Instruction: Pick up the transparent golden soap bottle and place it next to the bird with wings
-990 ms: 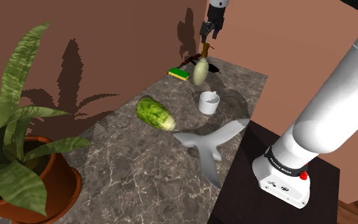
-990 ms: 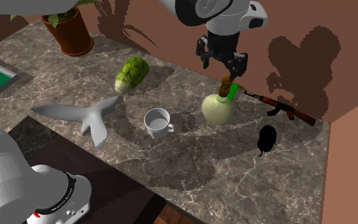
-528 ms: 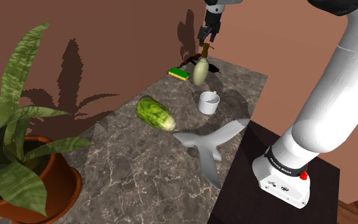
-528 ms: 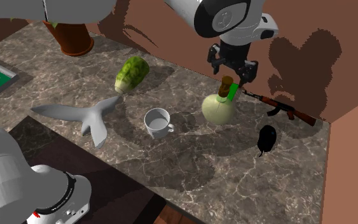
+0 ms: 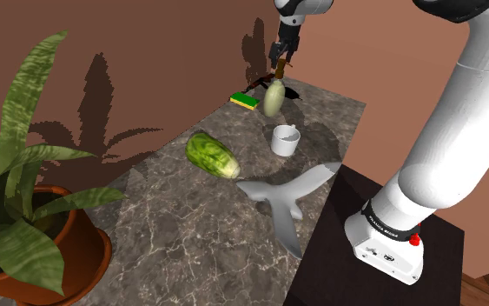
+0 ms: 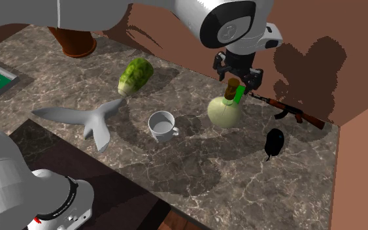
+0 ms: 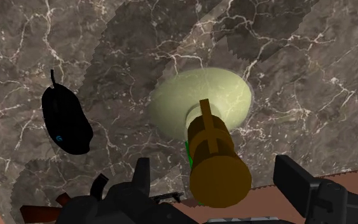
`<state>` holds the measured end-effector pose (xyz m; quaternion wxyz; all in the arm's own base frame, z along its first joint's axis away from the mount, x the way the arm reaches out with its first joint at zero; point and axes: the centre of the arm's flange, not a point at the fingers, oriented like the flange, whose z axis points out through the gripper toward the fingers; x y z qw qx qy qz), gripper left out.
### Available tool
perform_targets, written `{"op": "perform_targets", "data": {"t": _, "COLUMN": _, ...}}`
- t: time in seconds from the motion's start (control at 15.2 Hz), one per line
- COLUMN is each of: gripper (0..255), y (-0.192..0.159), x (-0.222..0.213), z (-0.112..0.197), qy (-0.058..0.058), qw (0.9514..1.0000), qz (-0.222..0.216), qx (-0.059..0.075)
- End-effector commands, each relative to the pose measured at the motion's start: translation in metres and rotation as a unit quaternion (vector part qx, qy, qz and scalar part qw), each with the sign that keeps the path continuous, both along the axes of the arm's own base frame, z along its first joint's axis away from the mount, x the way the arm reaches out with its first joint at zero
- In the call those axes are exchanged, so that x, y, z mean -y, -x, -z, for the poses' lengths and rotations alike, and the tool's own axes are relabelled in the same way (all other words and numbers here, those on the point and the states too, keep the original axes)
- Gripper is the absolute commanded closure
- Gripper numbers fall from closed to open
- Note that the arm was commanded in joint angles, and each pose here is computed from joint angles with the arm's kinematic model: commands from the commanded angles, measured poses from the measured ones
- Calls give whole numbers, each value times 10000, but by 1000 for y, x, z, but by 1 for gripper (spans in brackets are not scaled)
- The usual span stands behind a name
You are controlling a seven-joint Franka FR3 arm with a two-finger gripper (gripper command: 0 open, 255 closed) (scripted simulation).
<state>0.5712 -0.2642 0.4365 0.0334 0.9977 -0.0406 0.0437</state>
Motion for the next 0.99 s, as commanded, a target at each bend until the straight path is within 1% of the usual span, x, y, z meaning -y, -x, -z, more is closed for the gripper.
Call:
{"op": "perform_targets", "data": {"t": 0.0, "gripper": 0, "y": 0, "x": 0, "z": 0, "qy": 0, "qw": 10000, "qz": 0, "qx": 1}}
{"op": "perform_targets", "data": {"t": 0.13, "gripper": 0, "y": 0, "x": 0, "z": 0, "qy": 0, "qw": 10000, "qz": 0, "qx": 0}}
{"op": "perform_targets", "data": {"t": 0.2, "gripper": 255, "y": 0, "x": 0, "z": 0, "qy": 0, "qw": 10000, "qz": 0, "qx": 0}}
{"op": "perform_targets", "data": {"t": 0.79, "gripper": 255, "y": 0, "x": 0, "z": 0, "qy": 0, "qw": 10000, "qz": 0, "qx": 1}}
{"op": "perform_targets", "data": {"t": 0.92, "gripper": 255, "y": 0, "x": 0, "z": -10, "qy": 0, "qw": 10000, "qz": 0, "qx": 1}}
